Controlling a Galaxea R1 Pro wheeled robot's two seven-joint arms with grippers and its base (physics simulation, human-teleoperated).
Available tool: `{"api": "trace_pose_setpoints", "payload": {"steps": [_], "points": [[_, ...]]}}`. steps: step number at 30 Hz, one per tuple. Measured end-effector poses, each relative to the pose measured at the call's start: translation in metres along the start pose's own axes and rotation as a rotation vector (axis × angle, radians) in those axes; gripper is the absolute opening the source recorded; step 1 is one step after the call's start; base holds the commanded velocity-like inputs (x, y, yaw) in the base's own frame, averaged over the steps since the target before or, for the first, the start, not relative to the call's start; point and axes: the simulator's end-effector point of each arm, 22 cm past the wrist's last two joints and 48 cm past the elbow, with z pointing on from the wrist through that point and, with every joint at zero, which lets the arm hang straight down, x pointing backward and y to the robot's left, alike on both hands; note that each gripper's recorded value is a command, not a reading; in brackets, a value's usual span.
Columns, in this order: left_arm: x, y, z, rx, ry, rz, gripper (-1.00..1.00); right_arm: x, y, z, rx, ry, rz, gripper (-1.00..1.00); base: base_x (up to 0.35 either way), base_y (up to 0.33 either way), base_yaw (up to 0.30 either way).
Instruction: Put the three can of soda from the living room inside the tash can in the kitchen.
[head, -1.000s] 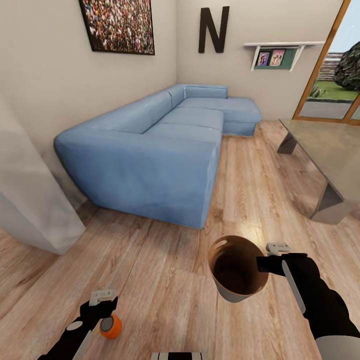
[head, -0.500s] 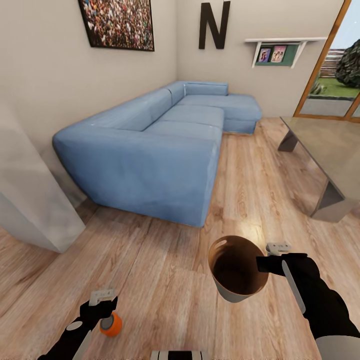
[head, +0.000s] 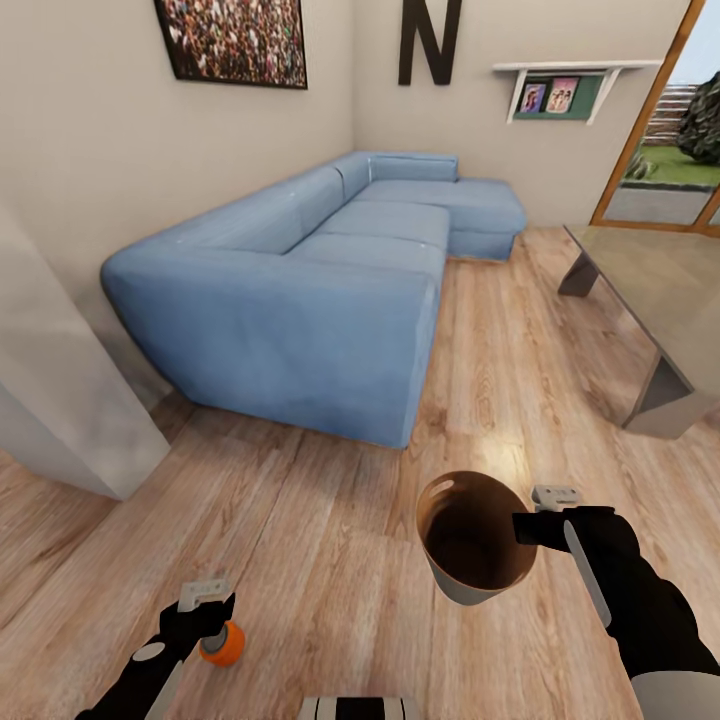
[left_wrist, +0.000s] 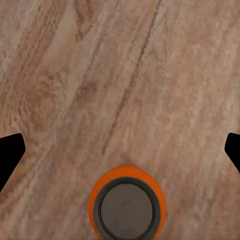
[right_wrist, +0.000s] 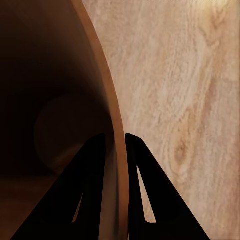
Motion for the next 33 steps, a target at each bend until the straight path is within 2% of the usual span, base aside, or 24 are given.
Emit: {"api": "trace_pose_setpoints", "payload": {"steps": [6, 15, 21, 28, 33], "points": [[0.001, 0.000, 0.000, 0.000, 0.002, 0.000, 1.00, -0.005, 0.001, 0.000, 0.000, -0.007, -0.003, -1.00, 0.000, 0.000, 0.000], [0.001, 0.000, 0.000, 0.000, 0.001, 0.000, 1.00, -0.077, -0.004, -0.021, 0.013, -0.125, -0.008, -1.00, 0.000, 0.000, 0.000], [0.000, 0.000, 0.000, 0.000, 0.001, 0.000, 1.00, -0.100, -0.003, -0.029, 0.008, -0.158, -0.004, -1.00, 0.000, 0.000, 0.000], [0.000, 0.000, 0.001, 0.000, -0.003, 0.000, 1.00, -0.109, -0.001, -0.032, 0.003, -0.170, -0.001, -1.00, 0.000, 0.000, 0.000], [-0.004, 0.000, 0.002, 0.000, -0.032, 0.001, 1.00, -0.107, -0.001, -0.029, 0.004, -0.165, -0.002, -1.00, 0.000, 0.000, 0.000]]}}
